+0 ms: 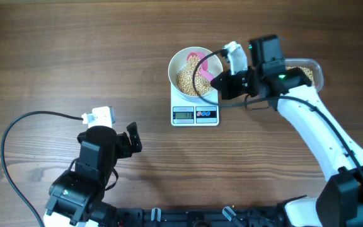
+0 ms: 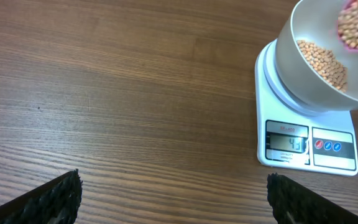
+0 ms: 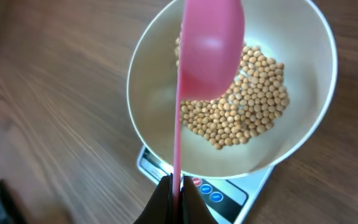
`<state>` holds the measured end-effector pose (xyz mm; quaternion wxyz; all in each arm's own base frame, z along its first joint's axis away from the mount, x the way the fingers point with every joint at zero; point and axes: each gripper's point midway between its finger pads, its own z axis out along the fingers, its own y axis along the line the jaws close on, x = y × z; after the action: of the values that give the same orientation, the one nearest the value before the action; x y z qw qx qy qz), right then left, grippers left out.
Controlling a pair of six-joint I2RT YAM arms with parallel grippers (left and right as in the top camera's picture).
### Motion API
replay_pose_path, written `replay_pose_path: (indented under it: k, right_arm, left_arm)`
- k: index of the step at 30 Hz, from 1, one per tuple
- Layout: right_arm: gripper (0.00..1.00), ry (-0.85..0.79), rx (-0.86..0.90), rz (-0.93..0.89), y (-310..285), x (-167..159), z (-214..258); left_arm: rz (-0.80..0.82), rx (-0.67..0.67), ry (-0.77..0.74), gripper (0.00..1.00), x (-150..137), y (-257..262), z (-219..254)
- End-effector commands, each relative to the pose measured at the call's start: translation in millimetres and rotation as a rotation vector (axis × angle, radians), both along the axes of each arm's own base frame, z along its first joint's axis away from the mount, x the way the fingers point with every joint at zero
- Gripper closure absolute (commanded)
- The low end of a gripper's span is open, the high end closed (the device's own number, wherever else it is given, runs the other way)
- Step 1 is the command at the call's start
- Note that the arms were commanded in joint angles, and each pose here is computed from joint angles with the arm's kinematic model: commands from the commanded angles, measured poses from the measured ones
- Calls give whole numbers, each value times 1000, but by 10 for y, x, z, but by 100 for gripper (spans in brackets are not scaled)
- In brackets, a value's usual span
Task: Scoop item into bowl and weigh 150g on scale
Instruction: 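Tip the scoop to pour soybeans into the white bowl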
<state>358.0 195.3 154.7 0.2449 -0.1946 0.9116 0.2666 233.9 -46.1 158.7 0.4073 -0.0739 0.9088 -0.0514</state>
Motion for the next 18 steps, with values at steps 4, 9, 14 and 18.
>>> replay_pose_path:
  k: [4,9,14,18]
  right_arm:
    - [96,-187,-213,-11,-71,132,156]
    - [96,-285,-286,-13,-194,159,341]
    - [96,-361,-299,2,-242,114,569]
    - [96,-402,-376,50,-278,103,563]
  left_arm:
    - [8,17,-2,0,2,38,-15]
    - [8,17,-2,0,2,38,-15]
    - [8,17,-2,0,2,38,-15]
    - [8,17,-2,0,2,38,-15]
